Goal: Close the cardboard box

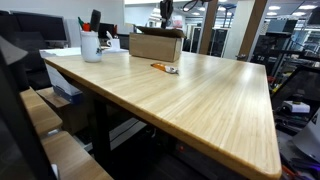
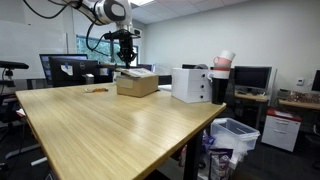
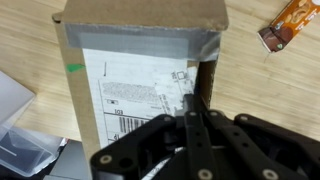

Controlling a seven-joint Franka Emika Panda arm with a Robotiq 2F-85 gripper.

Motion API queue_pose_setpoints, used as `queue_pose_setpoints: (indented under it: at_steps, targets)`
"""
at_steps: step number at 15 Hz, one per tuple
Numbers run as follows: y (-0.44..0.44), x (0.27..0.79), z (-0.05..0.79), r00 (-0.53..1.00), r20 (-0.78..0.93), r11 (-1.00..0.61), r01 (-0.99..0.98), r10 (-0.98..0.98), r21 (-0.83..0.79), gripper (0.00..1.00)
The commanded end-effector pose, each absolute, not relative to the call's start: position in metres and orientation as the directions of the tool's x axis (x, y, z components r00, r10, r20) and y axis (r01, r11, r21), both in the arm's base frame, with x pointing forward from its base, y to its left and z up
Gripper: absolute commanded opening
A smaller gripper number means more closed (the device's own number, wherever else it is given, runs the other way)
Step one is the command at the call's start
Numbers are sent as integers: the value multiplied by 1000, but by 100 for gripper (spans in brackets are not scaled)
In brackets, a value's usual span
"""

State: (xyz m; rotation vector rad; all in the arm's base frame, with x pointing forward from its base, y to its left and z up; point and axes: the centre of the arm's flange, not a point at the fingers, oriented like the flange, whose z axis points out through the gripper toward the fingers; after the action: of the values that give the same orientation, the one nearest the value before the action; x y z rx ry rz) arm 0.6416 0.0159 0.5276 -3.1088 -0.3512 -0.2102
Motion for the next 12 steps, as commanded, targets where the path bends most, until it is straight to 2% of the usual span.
queue_pose_setpoints:
  at_steps: [1,5,12]
  targets:
    - [16,644,506,959,143,-970,244,244,18,2]
    - [19,653,478,950,104,-955,290,296,68,2]
    - [10,643,473,959,-44,-960,279,280,-33,2]
